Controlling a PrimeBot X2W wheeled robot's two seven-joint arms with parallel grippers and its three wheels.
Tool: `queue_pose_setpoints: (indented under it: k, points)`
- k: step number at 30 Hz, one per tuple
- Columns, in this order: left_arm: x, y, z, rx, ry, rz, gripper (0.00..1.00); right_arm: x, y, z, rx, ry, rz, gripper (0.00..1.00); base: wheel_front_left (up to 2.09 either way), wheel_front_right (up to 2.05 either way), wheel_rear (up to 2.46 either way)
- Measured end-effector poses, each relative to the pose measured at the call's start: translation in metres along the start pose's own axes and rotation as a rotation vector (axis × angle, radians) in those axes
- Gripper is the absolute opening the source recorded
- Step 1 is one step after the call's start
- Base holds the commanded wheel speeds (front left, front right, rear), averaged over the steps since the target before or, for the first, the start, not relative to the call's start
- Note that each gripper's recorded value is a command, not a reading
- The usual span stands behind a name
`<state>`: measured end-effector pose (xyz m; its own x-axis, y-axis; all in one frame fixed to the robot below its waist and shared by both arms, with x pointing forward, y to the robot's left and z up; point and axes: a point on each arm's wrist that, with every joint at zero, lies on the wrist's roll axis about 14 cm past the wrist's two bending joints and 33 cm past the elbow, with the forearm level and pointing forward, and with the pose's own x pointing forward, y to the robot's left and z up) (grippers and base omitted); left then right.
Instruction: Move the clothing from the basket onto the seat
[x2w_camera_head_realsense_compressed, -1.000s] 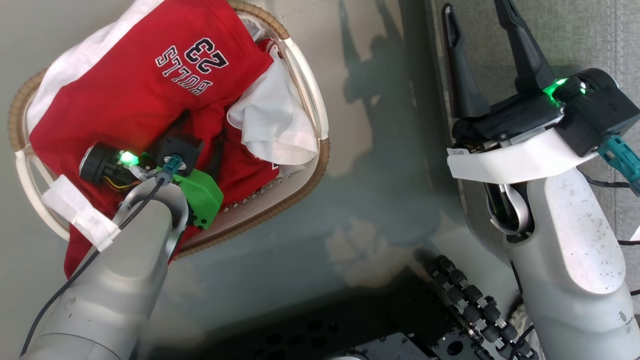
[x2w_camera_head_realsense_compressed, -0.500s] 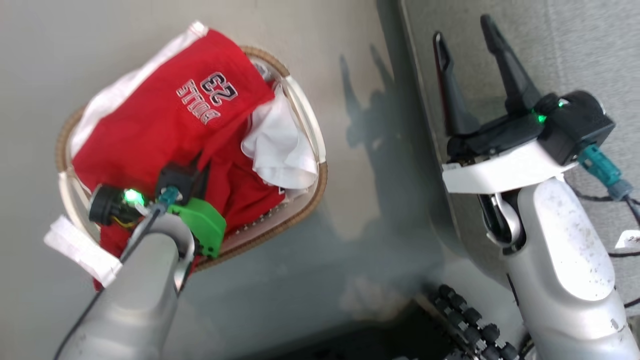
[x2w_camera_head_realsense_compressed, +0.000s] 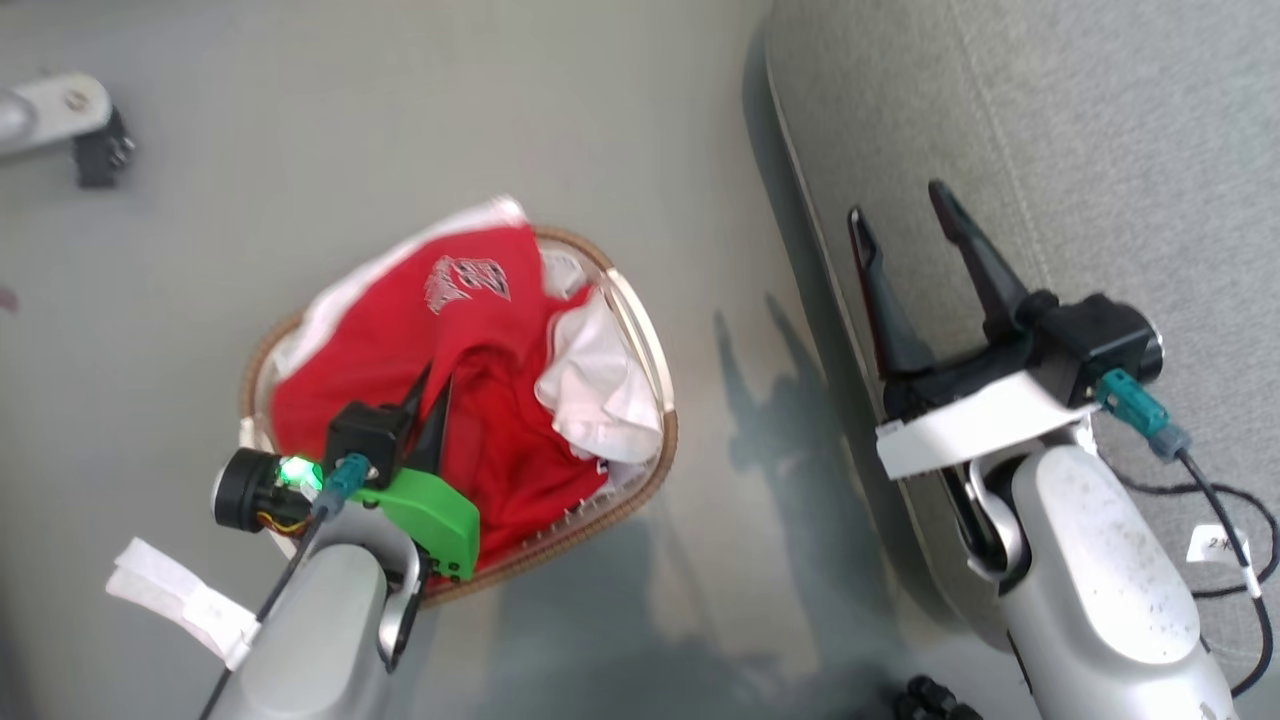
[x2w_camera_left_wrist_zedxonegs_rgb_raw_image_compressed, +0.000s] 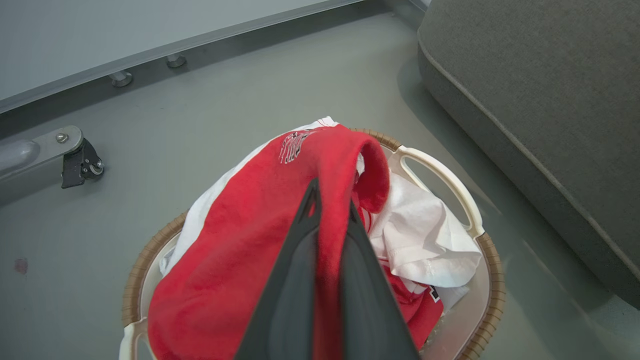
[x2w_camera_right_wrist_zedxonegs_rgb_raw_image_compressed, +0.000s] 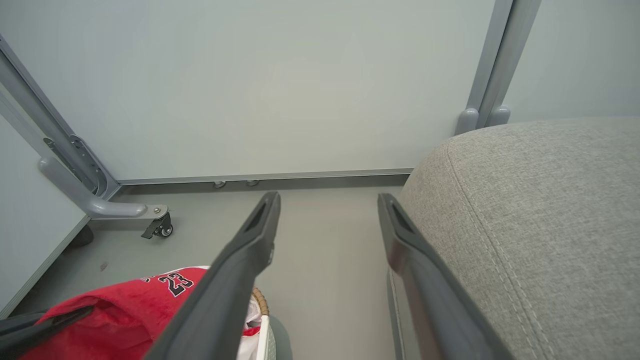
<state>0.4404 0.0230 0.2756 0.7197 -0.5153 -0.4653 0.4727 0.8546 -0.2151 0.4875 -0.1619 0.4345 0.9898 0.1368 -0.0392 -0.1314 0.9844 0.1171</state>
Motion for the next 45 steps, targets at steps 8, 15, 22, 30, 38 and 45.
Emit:
queue_pose_setpoints:
  k: [8,15,22,30,38,45]
  points:
    - [-0.03,-0.012,0.062,0.015,-0.174,0.021,0.0,-0.026,0.014,0.02,0.007,-0.023,0.014,1.0,0.0,0.0,0.0]
    - [-0.06,-0.019,0.115,0.038,-0.331,0.041,0.0,-0.046,0.029,0.033,0.016,-0.04,0.04,1.0,0.0,0.0,0.0]
    - [-0.09,-0.035,0.167,0.065,-0.491,0.029,0.0,-0.068,0.045,0.037,0.023,-0.04,0.071,1.0,0.0,0.0,0.0]
    - [-0.123,-0.055,0.214,0.076,-0.64,-0.003,0.0,-0.091,0.063,0.037,0.027,-0.035,0.112,1.0,0.0,0.0,0.0]
    - [-0.139,-0.074,0.235,0.092,-0.709,-0.052,0.0,-0.098,0.09,0.029,0.009,-0.01,0.191,1.0,0.0,0.0,0.0]
    - [-0.137,-0.083,0.232,0.085,-0.701,-0.081,0.0,-0.092,0.131,0.022,-0.028,0.014,0.331,1.0,0.0,0.0,0.0]
